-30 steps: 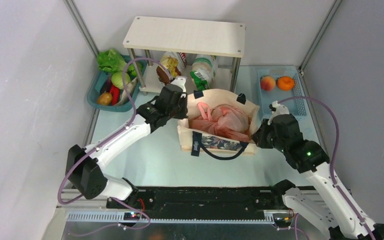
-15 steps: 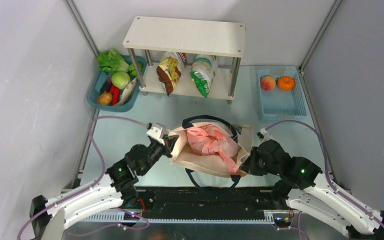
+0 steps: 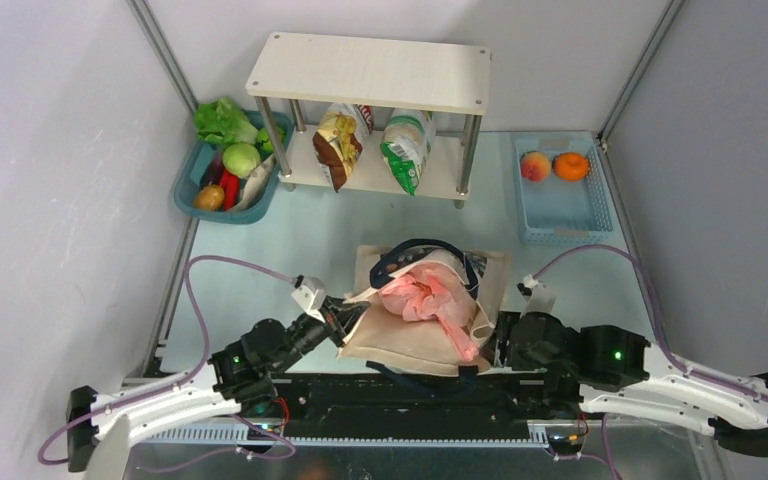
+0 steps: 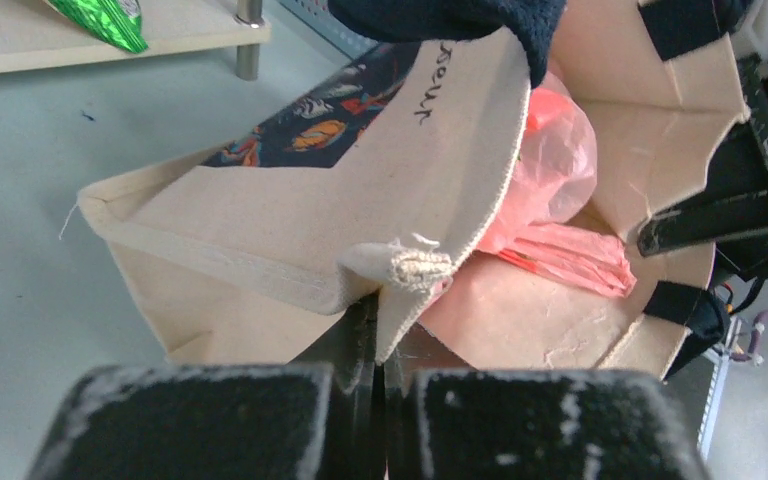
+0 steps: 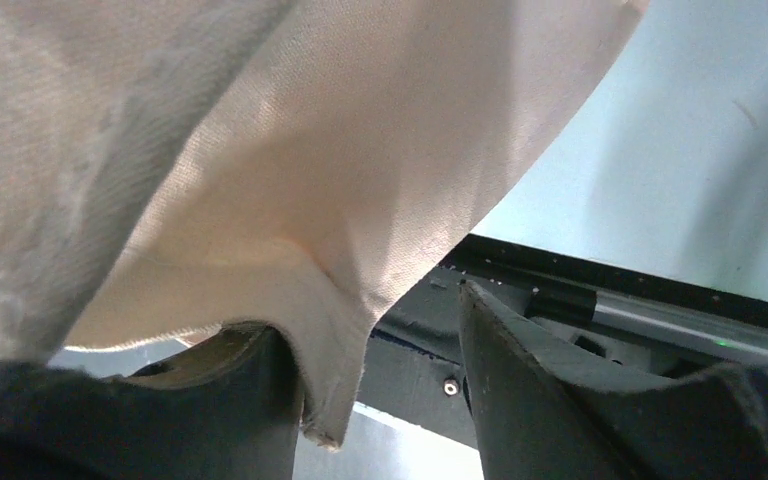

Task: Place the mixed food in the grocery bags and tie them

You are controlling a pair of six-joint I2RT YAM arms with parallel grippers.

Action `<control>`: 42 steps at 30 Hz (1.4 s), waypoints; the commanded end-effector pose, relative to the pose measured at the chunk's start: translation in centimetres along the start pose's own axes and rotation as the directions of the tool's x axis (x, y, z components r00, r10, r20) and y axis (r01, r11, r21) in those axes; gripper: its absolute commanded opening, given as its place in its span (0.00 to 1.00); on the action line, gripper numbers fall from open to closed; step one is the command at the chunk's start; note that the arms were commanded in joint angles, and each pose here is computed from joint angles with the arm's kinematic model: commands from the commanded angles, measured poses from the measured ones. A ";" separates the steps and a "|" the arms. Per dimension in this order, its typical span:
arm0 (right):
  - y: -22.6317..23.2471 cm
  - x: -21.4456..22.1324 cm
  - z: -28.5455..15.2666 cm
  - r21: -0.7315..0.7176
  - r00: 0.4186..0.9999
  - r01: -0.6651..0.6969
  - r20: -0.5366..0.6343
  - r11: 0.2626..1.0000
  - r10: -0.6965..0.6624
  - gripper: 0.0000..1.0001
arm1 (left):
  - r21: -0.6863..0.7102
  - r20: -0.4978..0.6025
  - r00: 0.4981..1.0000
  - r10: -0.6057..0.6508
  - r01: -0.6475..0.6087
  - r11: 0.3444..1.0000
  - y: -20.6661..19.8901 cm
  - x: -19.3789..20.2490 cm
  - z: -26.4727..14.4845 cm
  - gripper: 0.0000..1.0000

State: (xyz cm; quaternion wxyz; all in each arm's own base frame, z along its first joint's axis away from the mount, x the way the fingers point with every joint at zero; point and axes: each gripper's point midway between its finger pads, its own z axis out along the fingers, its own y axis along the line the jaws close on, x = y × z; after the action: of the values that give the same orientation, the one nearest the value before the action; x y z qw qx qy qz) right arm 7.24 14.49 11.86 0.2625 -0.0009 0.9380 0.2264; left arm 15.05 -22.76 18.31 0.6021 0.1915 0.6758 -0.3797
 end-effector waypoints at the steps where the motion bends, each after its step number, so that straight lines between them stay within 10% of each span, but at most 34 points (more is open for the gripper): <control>1: 0.7 -3.6 -1.3 -0.036 0.982 -0.047 0.179 0.998 0.052 0.60 | 0.003 -0.025 0.998 -0.064 0.064 0.998 -1.1 0.3 0.2 0.00; 11: 3.7 -14.8 -5.4 0.002 0.819 -0.009 0.574 1.000 0.006 0.70 | -0.181 -0.160 0.969 -0.188 0.158 0.971 0.0 -7.8 6.1 0.00; 35: 0.7 -19.2 -4.8 0.225 0.936 0.014 0.340 0.974 -0.092 0.78 | -0.253 -0.182 0.956 -0.229 0.180 0.951 3.3 -10.1 8.1 0.02; 38: -0.9 -19.4 -3.8 0.299 0.936 -0.029 0.342 0.954 -0.079 0.64 | -0.300 -0.167 0.947 -0.273 0.215 0.929 4.9 -10.3 8.1 0.03; 42: -2.9 -21.3 -4.3 0.353 0.911 -0.105 0.408 0.930 -0.052 0.04 | -0.341 -0.123 0.951 -0.282 0.226 0.912 6.7 -11.8 8.2 0.26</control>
State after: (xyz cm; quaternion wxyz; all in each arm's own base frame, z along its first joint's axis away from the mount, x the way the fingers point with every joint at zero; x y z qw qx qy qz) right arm 22.46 10.06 23.45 0.4147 0.0662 0.9039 0.0809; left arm 25.68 -22.67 22.62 0.4635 0.0643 0.8348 -0.2903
